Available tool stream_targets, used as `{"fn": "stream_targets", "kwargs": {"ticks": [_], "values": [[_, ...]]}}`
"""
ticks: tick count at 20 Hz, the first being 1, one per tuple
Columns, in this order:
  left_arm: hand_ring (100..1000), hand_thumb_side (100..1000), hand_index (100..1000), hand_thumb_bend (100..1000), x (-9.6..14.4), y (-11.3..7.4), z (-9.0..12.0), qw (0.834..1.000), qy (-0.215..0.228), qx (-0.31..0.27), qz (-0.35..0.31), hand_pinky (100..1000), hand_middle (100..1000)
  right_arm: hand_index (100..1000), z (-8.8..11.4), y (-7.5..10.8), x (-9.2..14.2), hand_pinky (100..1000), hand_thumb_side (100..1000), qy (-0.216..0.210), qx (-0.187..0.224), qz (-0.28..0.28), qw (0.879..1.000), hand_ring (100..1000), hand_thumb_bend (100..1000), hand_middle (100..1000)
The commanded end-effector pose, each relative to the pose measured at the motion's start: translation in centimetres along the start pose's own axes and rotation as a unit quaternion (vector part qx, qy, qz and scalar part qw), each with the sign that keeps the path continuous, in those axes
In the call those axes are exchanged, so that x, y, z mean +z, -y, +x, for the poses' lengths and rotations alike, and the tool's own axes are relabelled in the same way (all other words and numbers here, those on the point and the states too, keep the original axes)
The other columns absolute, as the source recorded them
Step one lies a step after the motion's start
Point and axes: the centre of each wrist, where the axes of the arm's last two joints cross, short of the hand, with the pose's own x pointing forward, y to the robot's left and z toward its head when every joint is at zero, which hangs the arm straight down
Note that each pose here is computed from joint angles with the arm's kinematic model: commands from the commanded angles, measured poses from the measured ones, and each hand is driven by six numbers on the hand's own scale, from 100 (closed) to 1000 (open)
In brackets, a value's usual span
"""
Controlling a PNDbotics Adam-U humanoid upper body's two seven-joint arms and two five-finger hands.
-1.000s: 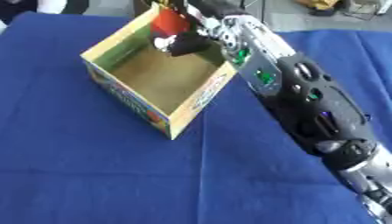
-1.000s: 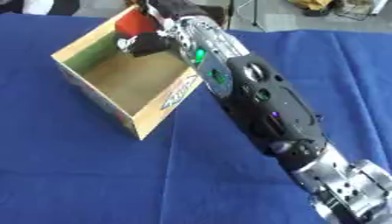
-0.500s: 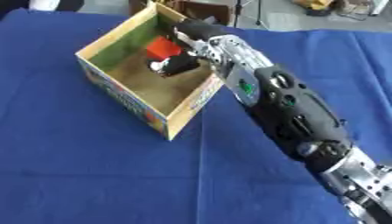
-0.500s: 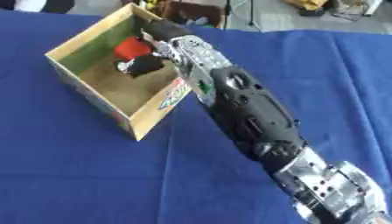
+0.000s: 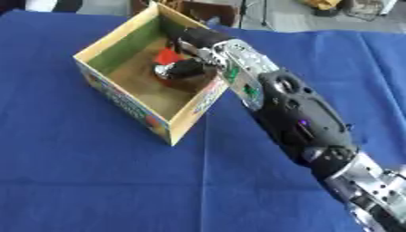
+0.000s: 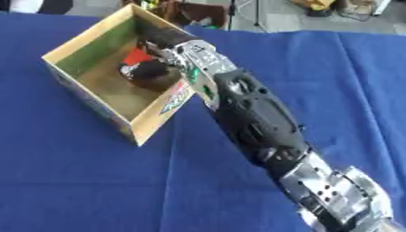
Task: Pick up objects on the table and place them in the box.
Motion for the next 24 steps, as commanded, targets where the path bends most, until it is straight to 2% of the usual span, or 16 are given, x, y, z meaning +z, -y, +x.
{"fn": "stream_targets", "kwargs": {"ticks": [1,6,9,10,11,12,13,15,24], "values": [[714,1000,714,106,-0.2,0.0,0.4,1.000,0.007,0.004,-0.004,362,626,918,0.1,2.0,0.3,859,955,-0.010,0.013,-0.029,0.999,934,693,791],[714,1000,714,107,0.0,-0.1,0.3,1.000,0.003,0.001,-0.004,363,626,901,0.4,3.3,1.1,843,971,-0.006,0.001,-0.071,0.997,925,668,774],[714,1000,714,108,0.2,-0.4,0.2,1.000,-0.001,-0.004,-0.003,364,626,885,0.7,5.7,2.7,817,1000,0.016,-0.031,-0.129,0.991,911,614,751],[714,1000,715,108,0.2,-0.5,0.2,1.000,-0.002,-0.006,-0.003,364,627,885,0.8,6.5,3.4,811,1000,0.023,-0.041,-0.147,0.988,907,553,747],[714,1000,715,108,0.2,-0.6,0.2,1.000,-0.003,-0.009,-0.002,365,627,880,0.9,7.4,4.2,802,1000,0.030,-0.049,-0.166,0.984,901,434,738],[714,1000,715,108,0.3,-0.7,0.1,1.000,-0.003,-0.011,-0.002,365,627,873,0.9,8.1,5.1,797,1000,0.036,-0.057,-0.184,0.981,896,368,732],[714,1000,715,109,0.3,-0.8,0.1,1.000,-0.004,-0.014,-0.002,365,627,857,1.0,8.8,6.1,787,1000,0.042,-0.062,-0.201,0.977,885,178,715],[714,1000,715,110,0.5,-1.0,0.0,1.000,-0.007,-0.019,-0.001,366,627,852,1.0,9.5,7.9,784,1000,0.054,-0.072,-0.227,0.970,885,100,711],[715,1000,717,113,0.8,-1.5,-0.2,0.999,-0.011,-0.036,0.001,370,629,821,0.5,10.2,16.2,801,1000,0.107,-0.146,-0.296,0.938,884,100,682]]}}
